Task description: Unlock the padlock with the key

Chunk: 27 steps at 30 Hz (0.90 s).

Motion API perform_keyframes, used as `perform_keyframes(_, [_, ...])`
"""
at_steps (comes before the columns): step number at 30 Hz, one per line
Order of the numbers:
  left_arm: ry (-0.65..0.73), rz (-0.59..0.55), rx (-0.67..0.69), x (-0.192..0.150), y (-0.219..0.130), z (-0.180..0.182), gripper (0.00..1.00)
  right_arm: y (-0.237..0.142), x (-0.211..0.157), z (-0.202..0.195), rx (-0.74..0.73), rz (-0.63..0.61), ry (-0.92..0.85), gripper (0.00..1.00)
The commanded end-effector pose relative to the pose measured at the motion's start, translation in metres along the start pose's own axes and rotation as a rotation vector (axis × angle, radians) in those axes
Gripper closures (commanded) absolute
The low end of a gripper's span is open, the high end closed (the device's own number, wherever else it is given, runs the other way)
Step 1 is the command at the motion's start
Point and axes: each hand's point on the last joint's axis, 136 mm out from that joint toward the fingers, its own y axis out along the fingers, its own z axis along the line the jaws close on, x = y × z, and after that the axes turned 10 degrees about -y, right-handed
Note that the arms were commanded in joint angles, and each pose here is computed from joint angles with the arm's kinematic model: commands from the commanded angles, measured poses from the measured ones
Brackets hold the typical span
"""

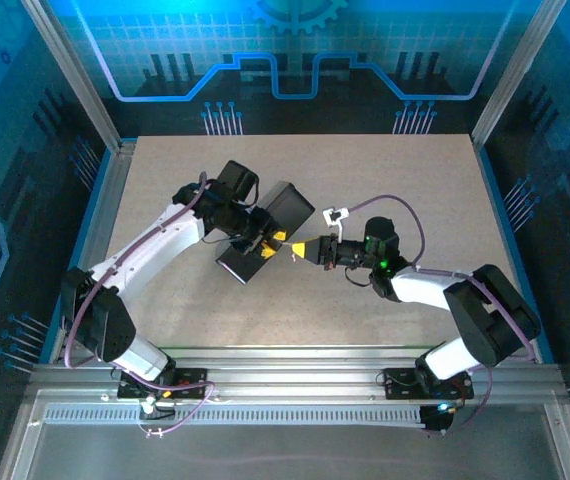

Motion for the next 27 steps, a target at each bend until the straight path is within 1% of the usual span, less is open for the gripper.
perform_keyframes(1, [0.049, 0.023, -0.124, -0.01, -0.019, -0.022, 1.0, 0.007, 0.013, 0.008, 0.032, -0.031, -0.039, 1.0])
perform_keyframes(13, [0.03, 0.013, -0.149, -0.005, -0.021, -0.018, 1.0, 0.009, 0.009, 0.002, 0.016, -0.027, -0.016, 1.0])
perform_keyframes(19, [0.025, 0.019, -0.153, -0.004, -0.019, -0.015, 1.0, 0.017, 0.009, 0.008, 0.038, -0.019, -0.019, 1.0])
perform_keyframes(27, [0.02, 0.021, -0.163, -0.004, -0.019, -0.015, 1.0, 0.019, 0.011, 0.008, 0.042, -0.023, -0.017, 1.0])
